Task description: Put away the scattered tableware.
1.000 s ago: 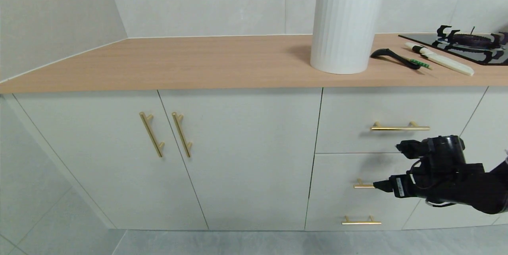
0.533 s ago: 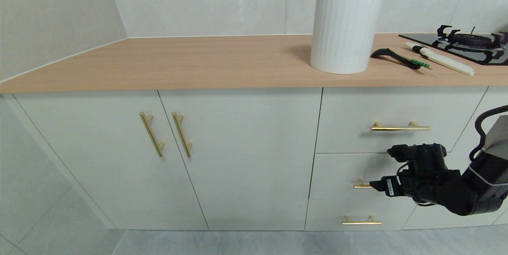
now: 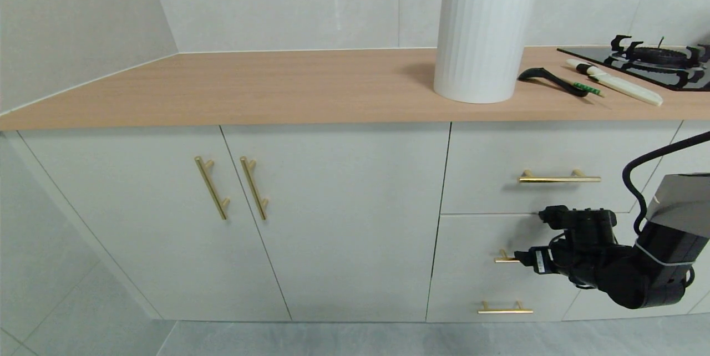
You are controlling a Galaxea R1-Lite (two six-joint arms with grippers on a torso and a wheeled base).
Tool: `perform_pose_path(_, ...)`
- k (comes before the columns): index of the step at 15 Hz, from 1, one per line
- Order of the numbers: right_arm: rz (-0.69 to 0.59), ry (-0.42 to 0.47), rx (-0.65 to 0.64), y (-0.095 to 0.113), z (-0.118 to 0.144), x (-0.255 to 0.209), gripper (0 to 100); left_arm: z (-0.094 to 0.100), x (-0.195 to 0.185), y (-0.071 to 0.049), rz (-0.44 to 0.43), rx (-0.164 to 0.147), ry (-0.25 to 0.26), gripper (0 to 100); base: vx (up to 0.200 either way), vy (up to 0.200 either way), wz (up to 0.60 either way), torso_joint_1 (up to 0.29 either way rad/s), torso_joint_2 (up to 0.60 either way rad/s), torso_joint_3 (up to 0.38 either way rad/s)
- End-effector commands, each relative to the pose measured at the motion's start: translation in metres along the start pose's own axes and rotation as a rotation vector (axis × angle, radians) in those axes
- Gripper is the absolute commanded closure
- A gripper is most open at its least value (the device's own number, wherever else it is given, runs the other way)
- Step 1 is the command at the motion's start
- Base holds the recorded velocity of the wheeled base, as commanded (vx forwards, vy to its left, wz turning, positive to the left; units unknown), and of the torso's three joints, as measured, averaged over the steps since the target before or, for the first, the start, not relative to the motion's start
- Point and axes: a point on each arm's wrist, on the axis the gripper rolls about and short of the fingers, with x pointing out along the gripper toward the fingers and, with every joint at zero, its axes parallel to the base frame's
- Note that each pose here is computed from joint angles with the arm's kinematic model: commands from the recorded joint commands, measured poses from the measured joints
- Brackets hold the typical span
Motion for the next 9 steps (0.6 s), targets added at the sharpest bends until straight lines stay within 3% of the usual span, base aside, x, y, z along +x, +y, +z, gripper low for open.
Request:
perform_pose_path(1, -0.01, 0.008, 0.002, -0.001, -0.003, 0.005, 0, 0.0, 0.0, 0.0, 0.0, 0.0, 0.001, 0, 0.0, 0.0, 0.0, 0.0, 0.0, 0.0)
perform_pose_path(9, -0.022, 0.023, 0.001, -0.003, -0.013, 0.009, 0, 0.0, 0.0, 0.0, 0.0, 0.0, 0.001, 0, 0.0, 0.0, 0.0, 0.0, 0.0, 0.0)
